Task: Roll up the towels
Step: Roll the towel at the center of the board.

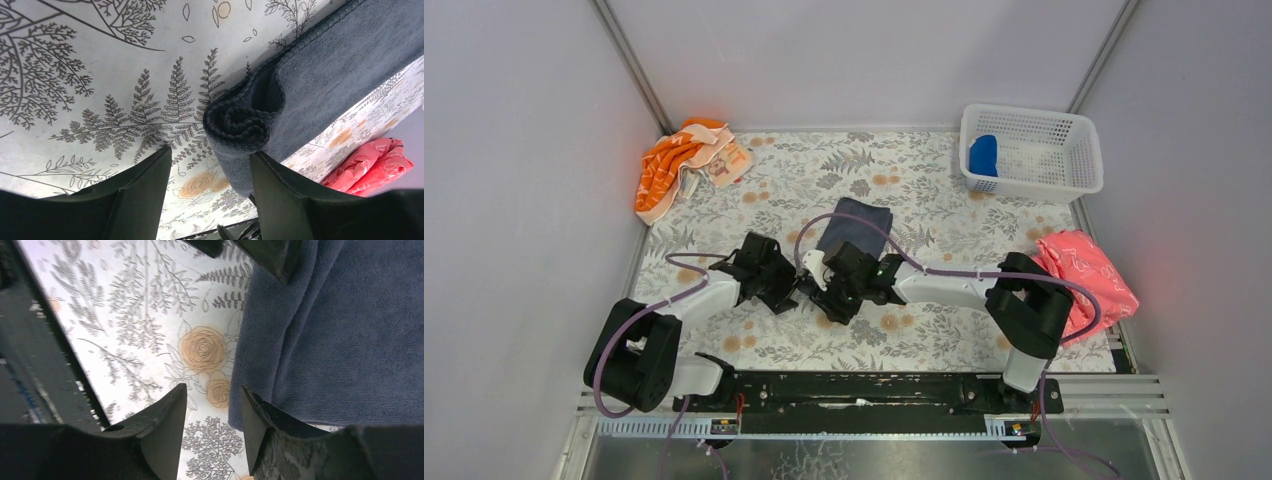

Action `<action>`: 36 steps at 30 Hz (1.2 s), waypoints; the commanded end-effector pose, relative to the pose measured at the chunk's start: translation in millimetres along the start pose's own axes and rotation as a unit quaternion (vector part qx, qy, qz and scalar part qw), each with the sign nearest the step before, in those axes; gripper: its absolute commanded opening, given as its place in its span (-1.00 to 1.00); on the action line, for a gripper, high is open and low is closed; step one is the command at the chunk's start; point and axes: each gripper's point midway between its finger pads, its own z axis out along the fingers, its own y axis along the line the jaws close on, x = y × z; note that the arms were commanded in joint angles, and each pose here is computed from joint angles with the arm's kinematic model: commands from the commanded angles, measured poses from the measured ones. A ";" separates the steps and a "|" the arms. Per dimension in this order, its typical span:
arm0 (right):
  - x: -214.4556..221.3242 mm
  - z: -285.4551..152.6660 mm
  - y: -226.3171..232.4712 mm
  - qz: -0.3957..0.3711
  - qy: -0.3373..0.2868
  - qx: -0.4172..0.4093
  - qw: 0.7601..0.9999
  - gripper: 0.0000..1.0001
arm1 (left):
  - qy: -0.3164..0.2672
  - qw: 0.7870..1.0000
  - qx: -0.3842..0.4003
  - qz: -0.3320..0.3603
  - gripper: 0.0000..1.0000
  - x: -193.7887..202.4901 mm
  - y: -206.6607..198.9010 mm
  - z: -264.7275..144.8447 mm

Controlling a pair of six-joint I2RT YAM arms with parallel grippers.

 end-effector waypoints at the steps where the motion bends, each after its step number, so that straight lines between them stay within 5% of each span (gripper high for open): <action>1: -15.7 6.0 -19.6 -0.052 -0.016 0.067 0.996 0.01 | -0.001 0.993 -0.117 -0.011 0.17 9.3 69.3 9.4; 17: -6.7 15.3 -32.4 -0.091 0.017 0.109 0.990 0.04 | -0.002 0.993 -0.121 -0.012 0.06 9.0 70.0 9.2; 28: 38.0 28.2 -51.1 -0.101 0.090 0.148 0.980 0.04 | 0.004 0.991 -0.131 -0.003 0.04 7.9 71.0 13.8; 32: 54.7 30.1 -55.2 -0.100 0.119 0.155 0.976 -0.08 | 0.002 0.991 -0.130 -0.001 0.04 7.1 70.2 13.2; 36: 54.9 33.4 -37.1 -0.086 0.124 0.105 0.983 -0.46 | -0.010 0.991 -0.130 0.005 0.05 2.2 66.9 8.7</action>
